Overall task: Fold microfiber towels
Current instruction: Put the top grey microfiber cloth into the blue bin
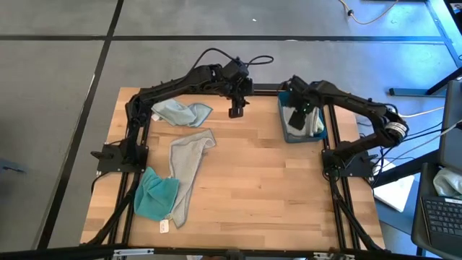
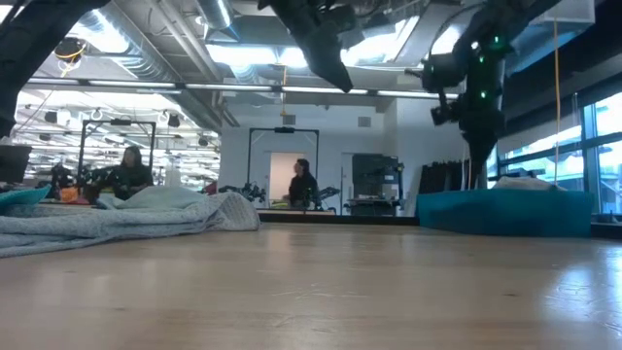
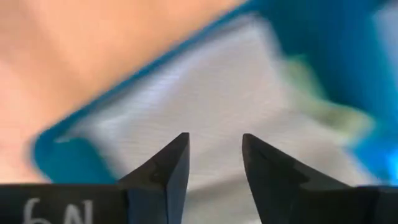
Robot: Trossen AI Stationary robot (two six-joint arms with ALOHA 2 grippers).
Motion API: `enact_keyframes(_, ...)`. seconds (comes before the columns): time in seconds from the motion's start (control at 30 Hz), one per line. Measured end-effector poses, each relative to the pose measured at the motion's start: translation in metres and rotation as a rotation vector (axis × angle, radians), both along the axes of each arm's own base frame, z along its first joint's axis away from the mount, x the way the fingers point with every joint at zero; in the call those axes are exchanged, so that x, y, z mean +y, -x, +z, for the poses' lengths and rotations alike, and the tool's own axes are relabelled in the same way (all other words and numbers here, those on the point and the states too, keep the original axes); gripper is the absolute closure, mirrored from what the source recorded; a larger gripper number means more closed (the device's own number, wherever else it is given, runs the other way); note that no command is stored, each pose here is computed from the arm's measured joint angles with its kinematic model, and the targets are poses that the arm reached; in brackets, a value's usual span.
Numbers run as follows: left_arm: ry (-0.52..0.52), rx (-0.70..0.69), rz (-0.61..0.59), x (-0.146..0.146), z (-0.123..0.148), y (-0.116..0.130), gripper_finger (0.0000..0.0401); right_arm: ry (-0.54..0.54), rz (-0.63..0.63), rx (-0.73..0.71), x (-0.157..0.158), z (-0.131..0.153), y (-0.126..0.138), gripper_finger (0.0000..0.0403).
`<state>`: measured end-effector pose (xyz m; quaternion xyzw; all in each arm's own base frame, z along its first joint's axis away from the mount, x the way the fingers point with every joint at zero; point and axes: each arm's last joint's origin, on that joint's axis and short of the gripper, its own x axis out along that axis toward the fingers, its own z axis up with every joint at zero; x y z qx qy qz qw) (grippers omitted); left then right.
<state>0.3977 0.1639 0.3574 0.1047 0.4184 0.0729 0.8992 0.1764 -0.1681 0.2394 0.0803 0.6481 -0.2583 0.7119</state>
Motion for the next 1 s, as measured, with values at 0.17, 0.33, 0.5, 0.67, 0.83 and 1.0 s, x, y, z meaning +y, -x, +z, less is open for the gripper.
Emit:
enact_keyframes(0.17,0.009,-0.01,0.018,0.006,-0.005,0.0,0.0236,0.094,-0.195,0.099,-0.006,0.01,0.016,0.0253)
enact_keyframes(0.33,0.048,0.015,-0.016,0.005,-0.024,-0.003,0.0236,0.047,-0.325,0.109,-0.009,-0.003,0.029,0.0253)
enact_keyframes(0.5,0.077,0.061,-0.012,0.003,-0.039,-0.002,0.0236,0.051,-0.397,0.079,-0.016,-0.022,0.038,0.0253)
enact_keyframes(0.67,0.09,0.049,-0.017,-0.004,-0.038,-0.004,0.0236,0.058,-0.437,0.06,-0.031,-0.046,0.038,0.0253)
enact_keyframes(0.83,0.089,0.053,-0.039,-0.013,-0.038,-0.007,0.0236,0.045,-0.447,0.073,-0.046,-0.071,0.031,0.0253)
enact_keyframes(1.0,0.093,0.064,-0.05,-0.016,-0.039,-0.007,0.0236,0.031,-0.415,0.156,-0.053,-0.087,0.023,0.0256)
